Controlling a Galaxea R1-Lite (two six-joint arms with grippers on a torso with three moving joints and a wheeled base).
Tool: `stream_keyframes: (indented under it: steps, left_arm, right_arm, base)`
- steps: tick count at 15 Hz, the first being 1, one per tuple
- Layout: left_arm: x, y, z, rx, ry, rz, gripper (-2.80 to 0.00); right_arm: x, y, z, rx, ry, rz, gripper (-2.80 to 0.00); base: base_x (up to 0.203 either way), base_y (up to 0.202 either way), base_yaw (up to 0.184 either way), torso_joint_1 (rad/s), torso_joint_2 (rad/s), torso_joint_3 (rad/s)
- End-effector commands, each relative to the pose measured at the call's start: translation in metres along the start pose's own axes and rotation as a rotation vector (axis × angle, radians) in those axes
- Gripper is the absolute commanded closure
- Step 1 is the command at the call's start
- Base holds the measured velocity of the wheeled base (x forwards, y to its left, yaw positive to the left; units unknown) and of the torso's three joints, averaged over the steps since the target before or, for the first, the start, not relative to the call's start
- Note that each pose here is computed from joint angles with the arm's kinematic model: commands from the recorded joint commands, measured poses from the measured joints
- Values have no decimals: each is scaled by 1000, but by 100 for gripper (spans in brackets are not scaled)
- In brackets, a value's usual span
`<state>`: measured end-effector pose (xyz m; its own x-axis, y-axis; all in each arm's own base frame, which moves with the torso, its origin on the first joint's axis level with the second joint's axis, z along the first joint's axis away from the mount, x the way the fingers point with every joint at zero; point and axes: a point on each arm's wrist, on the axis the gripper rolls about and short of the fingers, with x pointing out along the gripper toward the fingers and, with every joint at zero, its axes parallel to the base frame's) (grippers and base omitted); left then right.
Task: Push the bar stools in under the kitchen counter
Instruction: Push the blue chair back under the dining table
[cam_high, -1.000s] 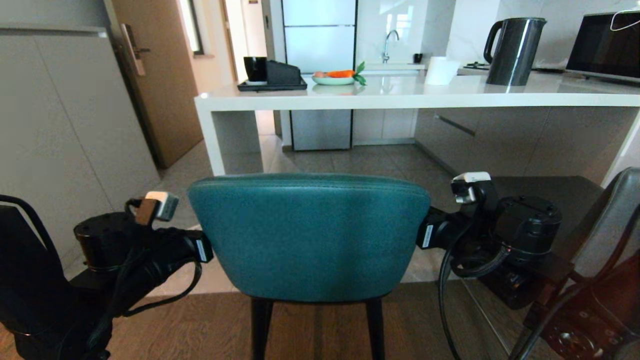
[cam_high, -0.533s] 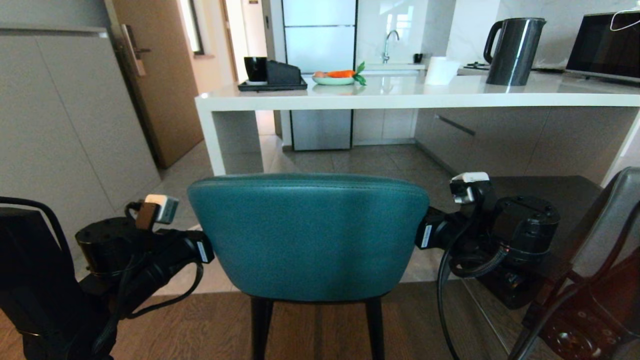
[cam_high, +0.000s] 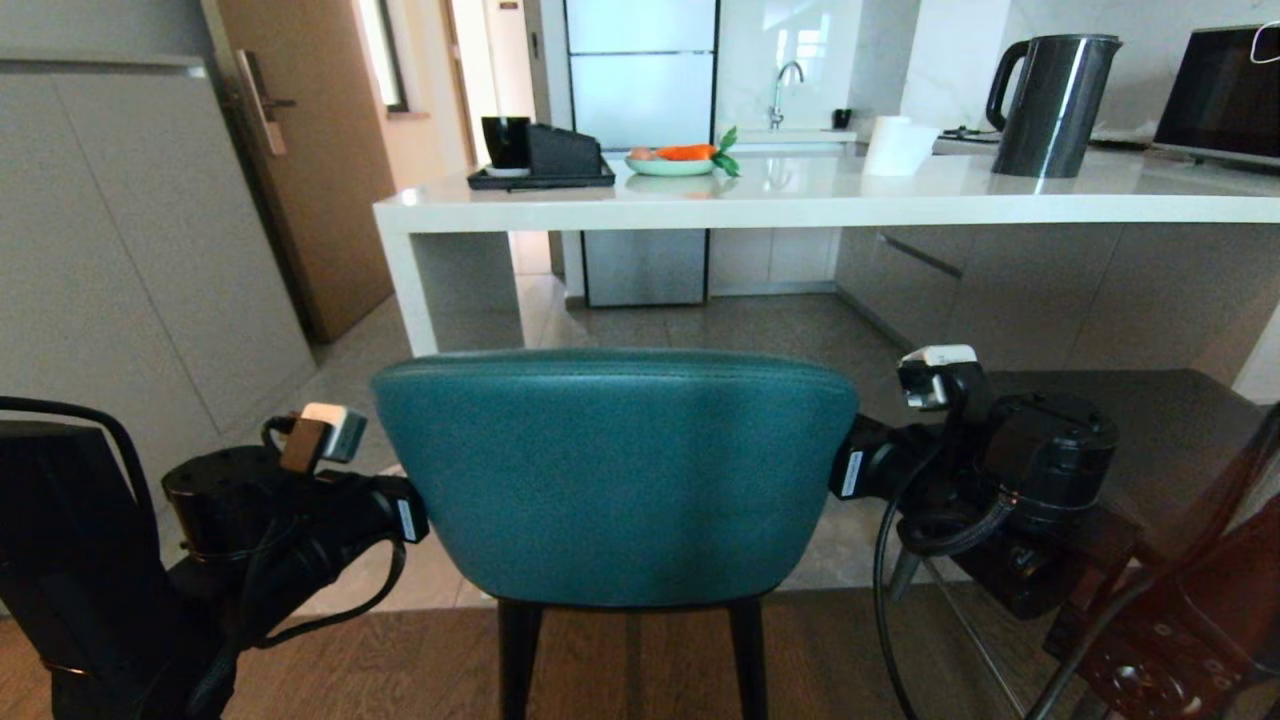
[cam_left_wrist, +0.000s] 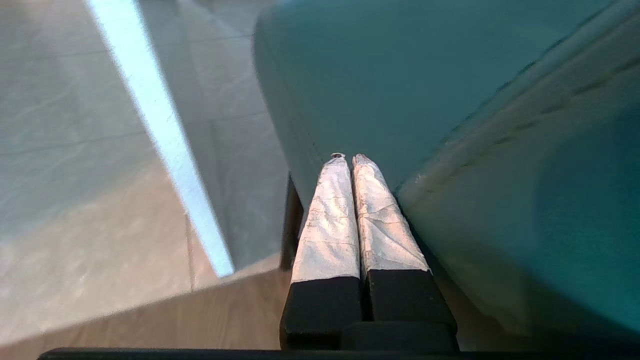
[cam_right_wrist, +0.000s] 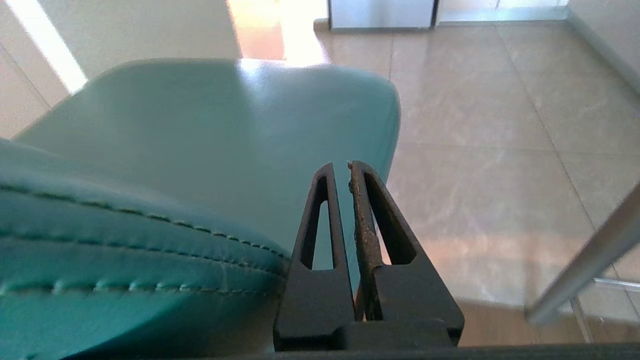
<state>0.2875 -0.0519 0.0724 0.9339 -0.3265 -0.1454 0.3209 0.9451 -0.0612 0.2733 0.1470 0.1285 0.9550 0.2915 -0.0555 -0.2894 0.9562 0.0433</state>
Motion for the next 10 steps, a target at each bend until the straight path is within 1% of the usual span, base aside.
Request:
stream_keyframes:
  steps: [1, 3, 10]
  left_arm:
    - [1, 0, 0, 3, -7, -2, 0]
    - [1, 0, 2, 5, -12, -3, 0]
    - [-2, 0, 3, 9, -14, -2, 0]
  right_arm:
    - [0, 0, 1, 1, -5, 0, 0]
    - [0, 0, 1, 1, -7, 0, 0]
    - [1, 0, 2, 2, -10, 2, 0]
  base:
    - [179, 0, 3, -1, -2, 7]
    - [139, 0, 4, 4, 2, 2]
    - [0, 0, 0, 0, 0, 0]
